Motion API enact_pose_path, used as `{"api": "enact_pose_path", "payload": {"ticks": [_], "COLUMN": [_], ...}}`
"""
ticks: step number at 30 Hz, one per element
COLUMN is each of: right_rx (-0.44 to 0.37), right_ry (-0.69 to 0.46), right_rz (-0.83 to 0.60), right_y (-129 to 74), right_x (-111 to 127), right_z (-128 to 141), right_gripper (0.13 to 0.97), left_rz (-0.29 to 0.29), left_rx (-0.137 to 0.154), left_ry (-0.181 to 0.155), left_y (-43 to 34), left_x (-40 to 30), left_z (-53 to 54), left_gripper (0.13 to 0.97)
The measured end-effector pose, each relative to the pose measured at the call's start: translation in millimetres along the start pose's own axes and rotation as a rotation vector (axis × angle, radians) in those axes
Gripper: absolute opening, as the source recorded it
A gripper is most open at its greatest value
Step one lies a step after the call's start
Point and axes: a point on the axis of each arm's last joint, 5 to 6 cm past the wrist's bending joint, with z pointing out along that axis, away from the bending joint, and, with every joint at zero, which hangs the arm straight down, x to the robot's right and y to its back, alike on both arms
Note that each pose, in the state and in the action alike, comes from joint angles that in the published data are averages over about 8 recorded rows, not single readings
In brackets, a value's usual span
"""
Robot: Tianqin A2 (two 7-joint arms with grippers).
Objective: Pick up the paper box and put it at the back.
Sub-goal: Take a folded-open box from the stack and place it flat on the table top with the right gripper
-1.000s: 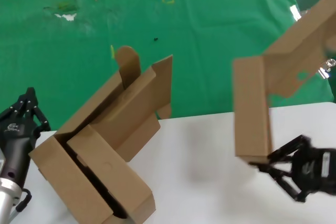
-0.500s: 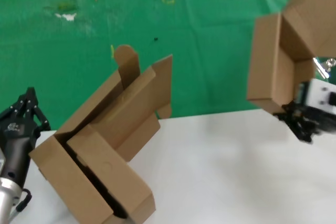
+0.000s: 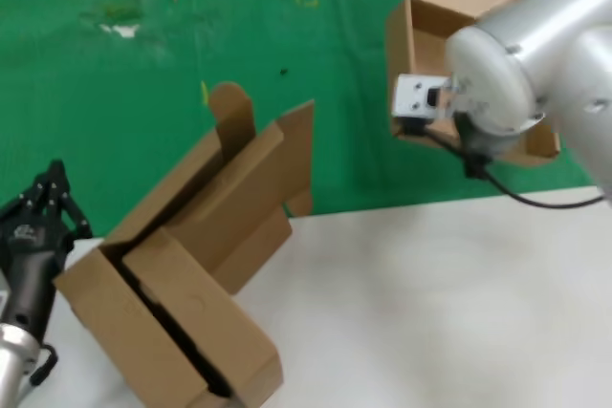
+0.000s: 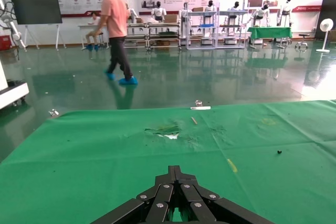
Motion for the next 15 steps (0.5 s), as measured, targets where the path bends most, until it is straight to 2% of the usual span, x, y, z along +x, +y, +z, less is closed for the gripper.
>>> {"api": "enact_pose_path", "payload": {"ticks": [7,15], "right_rx": [-0.13,-0.183], "right_ry": [-0.067,-0.129], "right_rz": [-0.055,-0.059], "right_y": [-41.5,-63.6], "right_x": [14.5,10.3], "right_z": [27.3,65.7], "right_gripper": [0.137,0.137], "left_rz": [0.0,0.0], "left_rx": [0.0,0.0], "left_ry": [0.0,0.0], "left_y": [0.0,0.0], "left_x": [0.0,0.0], "left_z": [0.0,0.0], "left_gripper": [0.14,0.14]}}
